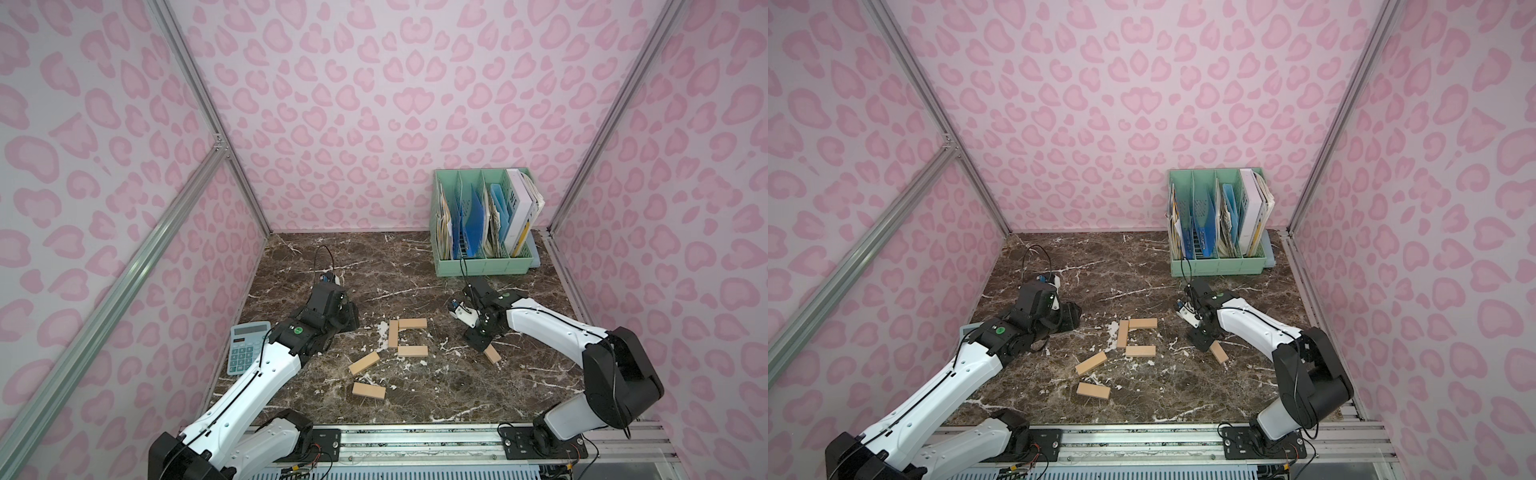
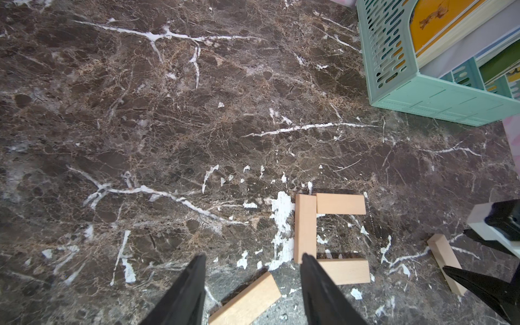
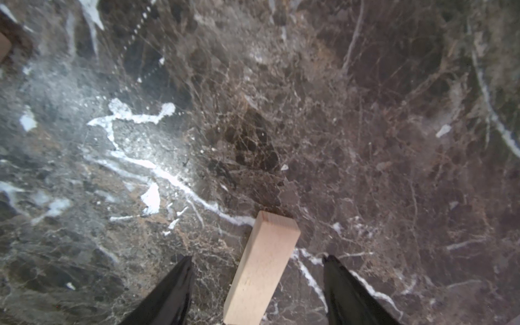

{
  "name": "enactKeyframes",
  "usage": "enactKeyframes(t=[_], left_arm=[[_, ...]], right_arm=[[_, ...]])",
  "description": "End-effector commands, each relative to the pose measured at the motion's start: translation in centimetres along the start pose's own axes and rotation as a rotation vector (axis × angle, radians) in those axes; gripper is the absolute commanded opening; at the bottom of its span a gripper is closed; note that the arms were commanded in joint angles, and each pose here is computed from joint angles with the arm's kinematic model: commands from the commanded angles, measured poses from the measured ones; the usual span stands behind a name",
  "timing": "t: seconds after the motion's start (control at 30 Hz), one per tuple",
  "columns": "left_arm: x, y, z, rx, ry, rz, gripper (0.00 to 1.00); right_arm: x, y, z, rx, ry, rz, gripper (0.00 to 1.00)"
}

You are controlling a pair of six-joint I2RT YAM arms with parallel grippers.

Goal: Assemble the number 6 with building blocks
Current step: Pick up the building block from the center of the board.

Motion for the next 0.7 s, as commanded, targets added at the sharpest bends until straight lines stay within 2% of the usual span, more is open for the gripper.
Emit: enactKeyframes(t=[0.0, 0.13, 0.27, 0.67], left_arm=[[-0.2, -0.2, 0.1, 0.015, -0.010, 0.013, 0.57], [-0.3, -0.1, 0.2, 0.015, -0.010, 0.015, 0.57], [-0.3, -0.1, 0.3, 0.018, -0.010, 0.016, 0.57], [-0.5, 0.0, 0.7, 0.024, -0.012, 0.023, 0.58]], right_arm=[[0.2, -0.9, 0.3, 0.037, 0.030, 0.027, 0.73], [0.1, -1.6, 0.2, 0.064, 0.036, 0.048, 0.70], [0.0, -2.2, 0.2, 0.079, 0.071, 0.089, 0.62], [1.5, -4.1, 0.8, 0.147, 0.156, 0.104, 0.64]])
Point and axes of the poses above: each gripper's point midway between its finger pads, its own z axis out along the fingers, its own x axis along the line the jaws close on, y = z × x, the point moved 1 cm from there along -z, back along the fingers, and after that the axes turned 1 degree about z, right-handed, at the moved point
